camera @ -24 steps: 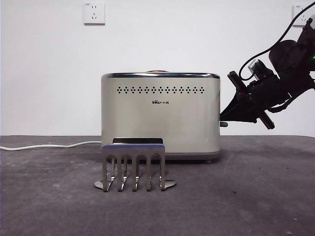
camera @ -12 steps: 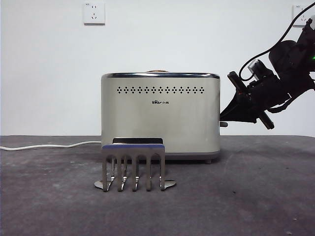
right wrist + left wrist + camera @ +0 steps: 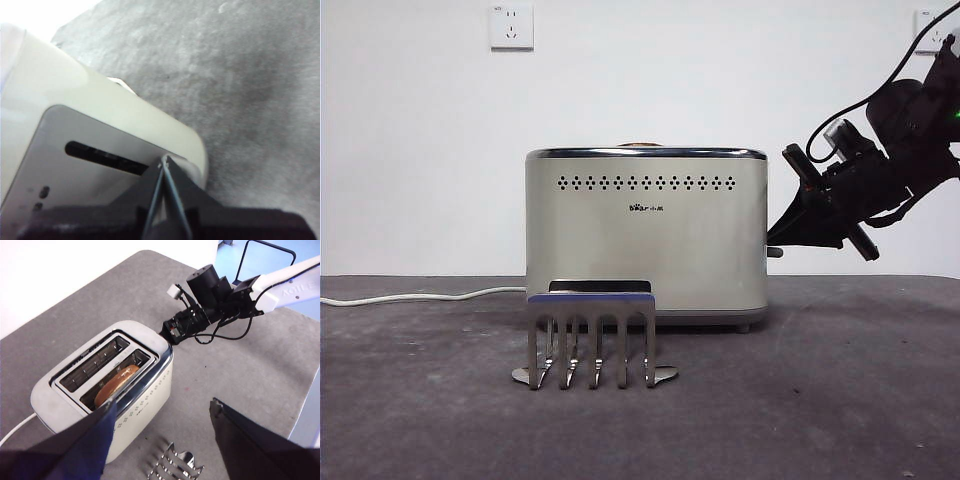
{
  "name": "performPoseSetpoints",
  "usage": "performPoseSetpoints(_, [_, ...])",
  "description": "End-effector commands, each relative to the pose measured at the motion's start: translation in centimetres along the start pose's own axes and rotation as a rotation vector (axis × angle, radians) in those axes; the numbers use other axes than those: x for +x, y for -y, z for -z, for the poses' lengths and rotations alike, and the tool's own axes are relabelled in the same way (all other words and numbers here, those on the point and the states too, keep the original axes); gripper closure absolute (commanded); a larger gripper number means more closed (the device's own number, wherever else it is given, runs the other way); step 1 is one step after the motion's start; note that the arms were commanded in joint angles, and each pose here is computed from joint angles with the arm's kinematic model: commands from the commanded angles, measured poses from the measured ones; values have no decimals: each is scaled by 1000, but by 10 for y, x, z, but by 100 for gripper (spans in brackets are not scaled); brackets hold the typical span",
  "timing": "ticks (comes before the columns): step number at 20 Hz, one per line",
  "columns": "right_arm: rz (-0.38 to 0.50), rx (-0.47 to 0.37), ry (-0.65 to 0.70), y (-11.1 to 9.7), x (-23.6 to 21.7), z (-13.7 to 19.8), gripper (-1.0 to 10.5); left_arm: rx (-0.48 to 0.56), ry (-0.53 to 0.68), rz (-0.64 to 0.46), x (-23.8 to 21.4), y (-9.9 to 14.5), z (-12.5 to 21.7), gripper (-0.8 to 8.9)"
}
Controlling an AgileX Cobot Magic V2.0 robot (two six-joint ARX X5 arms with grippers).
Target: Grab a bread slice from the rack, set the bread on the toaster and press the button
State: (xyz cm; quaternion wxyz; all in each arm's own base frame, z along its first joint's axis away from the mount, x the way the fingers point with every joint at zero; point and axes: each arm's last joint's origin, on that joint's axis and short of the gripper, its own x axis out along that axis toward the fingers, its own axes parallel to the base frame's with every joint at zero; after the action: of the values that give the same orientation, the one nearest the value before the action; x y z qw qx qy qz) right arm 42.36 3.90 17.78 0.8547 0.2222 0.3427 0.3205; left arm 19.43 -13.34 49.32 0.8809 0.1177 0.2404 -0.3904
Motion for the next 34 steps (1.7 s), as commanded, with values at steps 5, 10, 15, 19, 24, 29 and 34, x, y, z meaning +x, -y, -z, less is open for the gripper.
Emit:
performPoseSetpoints(5, [-4, -121, 160, -57, -67, -37, 959, -6, -19, 3, 2, 0, 2, 499])
performPoseSetpoints(10, [3, -173, 154, -126, -139, -36, 959, -7, -24, 5, 2, 0, 3, 499])
performPoseSetpoints(15, [22, -248, 19, -172, -188, -2, 959, -12, -47, 11, 2, 1, 5, 499])
performPoseSetpoints(19, [28, -270, -76, -190, -212, 22, 958, -19, -80, 17, 2, 1, 8, 501])
performPoseSetpoints(24, [28, -273, -171, -205, -233, 47, 958, -33, -143, 26, 1, 3, 14, 505])
performPoseSetpoints(29, [28, -263, -183, -213, -244, 56, 958, -43, -187, 33, 1, 3, 19, 706])
performPoseSetpoints(34, [28, -267, -177, -214, -246, 57, 958, -48, -210, 36, 0, 4, 21, 822])
